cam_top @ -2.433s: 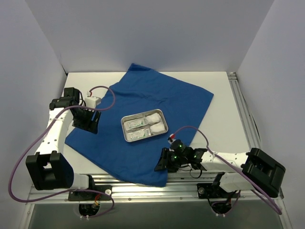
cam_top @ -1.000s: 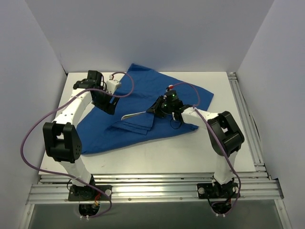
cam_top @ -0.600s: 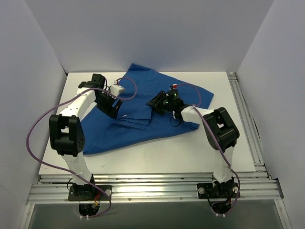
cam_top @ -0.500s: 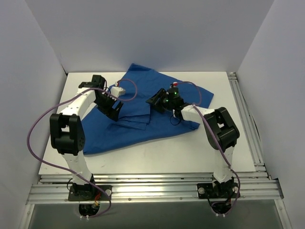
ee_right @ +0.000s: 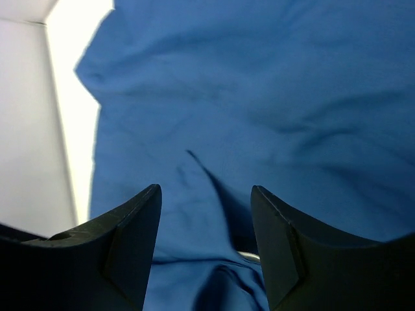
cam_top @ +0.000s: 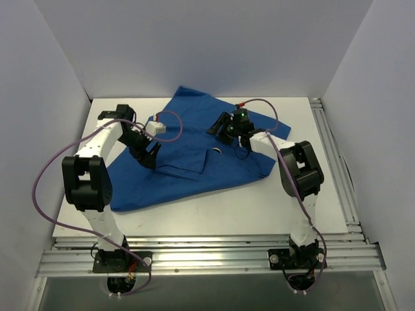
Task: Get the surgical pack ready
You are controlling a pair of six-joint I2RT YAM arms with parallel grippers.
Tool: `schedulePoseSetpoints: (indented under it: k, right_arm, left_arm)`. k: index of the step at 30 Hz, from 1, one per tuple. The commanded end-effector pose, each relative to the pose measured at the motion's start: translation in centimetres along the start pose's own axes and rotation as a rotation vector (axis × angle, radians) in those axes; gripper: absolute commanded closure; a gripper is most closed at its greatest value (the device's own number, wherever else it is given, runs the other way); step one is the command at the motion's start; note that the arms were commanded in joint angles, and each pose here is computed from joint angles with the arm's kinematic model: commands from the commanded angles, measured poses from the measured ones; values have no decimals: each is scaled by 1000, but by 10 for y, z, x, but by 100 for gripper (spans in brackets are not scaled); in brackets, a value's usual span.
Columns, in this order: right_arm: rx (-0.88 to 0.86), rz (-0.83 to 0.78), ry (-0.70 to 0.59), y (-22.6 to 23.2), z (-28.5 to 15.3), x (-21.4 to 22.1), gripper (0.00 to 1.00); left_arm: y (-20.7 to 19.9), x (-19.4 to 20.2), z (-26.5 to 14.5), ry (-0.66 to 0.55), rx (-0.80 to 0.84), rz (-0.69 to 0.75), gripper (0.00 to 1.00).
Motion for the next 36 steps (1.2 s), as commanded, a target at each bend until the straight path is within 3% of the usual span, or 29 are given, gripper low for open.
schedulePoseSetpoints:
  k: [1, 4, 9, 12, 17, 26, 30, 33, 34, 36]
  right_arm:
    - [45, -176, -34, 11, -29, -21, 47]
    - [96, -326, -36, 13, -58, -29, 47]
    - [228, -450, 100, -24, -85, -12, 44]
    - [249, -499, 193, -44, -88, 3, 44]
    - [204, -501, 209, -55, -73, 8, 44]
    - [-1, -418, 311, -57, -44, 32, 47]
    - [-9, -368, 338, -68, -39, 46, 57]
    - [-57, -346, 342, -62, -40, 52, 61]
    - [-93, -331, 337, -55, -41, 51, 62]
    - [-131, -330, 346, -47, -42, 57, 62]
  left_arm:
    - [-21, 4, -18, -7, 72, 114, 11]
    - [-20, 24, -13, 63, 22, 123, 10]
    - [-17, 38, 8, 113, -7, 142, 8]
    - [-10, 35, 23, 95, -12, 113, 7]
    - [19, 14, 40, 22, -109, 3, 13]
    - [21, -4, 47, -63, -67, -39, 52]
    - [16, -9, 55, -59, -11, -63, 65]
    - [15, -19, 55, -72, -12, -56, 79]
    - [14, -23, 52, -81, -17, -54, 88]
    - [15, -30, 45, -102, -31, -60, 95]
Point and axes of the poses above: each gripper's point midway between its finger pads, its own z axis out along the fingers, its own y axis along the line the jaws close on, x = y × z, the point moved 4 cm from there along -z, back along the fingers, and after that the axes turned 7 degrees about z, right-handed, at the moved point
